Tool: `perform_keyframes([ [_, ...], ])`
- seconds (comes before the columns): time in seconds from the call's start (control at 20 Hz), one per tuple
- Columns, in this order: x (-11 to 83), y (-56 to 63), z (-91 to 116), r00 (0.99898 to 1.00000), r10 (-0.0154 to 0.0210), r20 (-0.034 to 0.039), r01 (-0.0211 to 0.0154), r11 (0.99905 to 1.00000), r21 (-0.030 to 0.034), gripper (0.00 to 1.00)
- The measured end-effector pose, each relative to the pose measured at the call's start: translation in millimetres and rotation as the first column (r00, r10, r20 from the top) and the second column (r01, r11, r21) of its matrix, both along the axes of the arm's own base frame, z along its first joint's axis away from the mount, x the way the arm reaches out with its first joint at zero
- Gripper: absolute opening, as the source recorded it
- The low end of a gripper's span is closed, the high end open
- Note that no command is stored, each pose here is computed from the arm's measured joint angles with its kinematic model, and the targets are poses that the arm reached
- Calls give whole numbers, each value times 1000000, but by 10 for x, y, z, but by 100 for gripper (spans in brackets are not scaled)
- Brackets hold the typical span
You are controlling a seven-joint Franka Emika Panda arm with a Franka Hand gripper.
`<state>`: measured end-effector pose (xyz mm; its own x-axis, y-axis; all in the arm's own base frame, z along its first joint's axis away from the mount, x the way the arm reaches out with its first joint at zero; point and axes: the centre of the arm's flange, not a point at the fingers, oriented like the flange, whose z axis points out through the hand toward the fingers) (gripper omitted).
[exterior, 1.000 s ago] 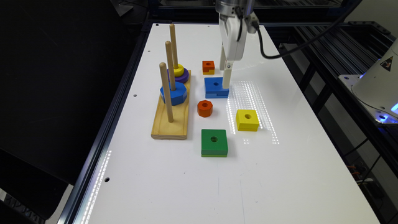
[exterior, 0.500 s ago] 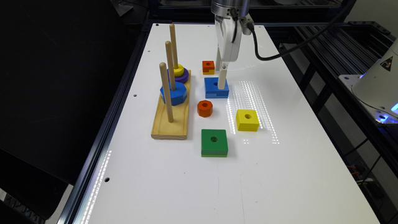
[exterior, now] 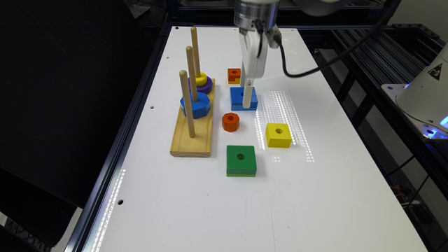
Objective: Pick up blue block.
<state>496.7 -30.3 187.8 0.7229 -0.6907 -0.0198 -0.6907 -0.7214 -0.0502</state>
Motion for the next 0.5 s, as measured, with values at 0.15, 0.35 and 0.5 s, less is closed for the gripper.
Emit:
perform_keyframes([
  [0.15, 47, -8, -20, 1000000, -203, 738, 201, 999998, 1929, 100],
  [0.35, 48, -11, -18, 999999, -649, 1181, 647, 999998, 1667, 100],
  [0.5, 49, -13, -18, 999999, -1047, 1340, 1045, 999998, 1493, 100],
])
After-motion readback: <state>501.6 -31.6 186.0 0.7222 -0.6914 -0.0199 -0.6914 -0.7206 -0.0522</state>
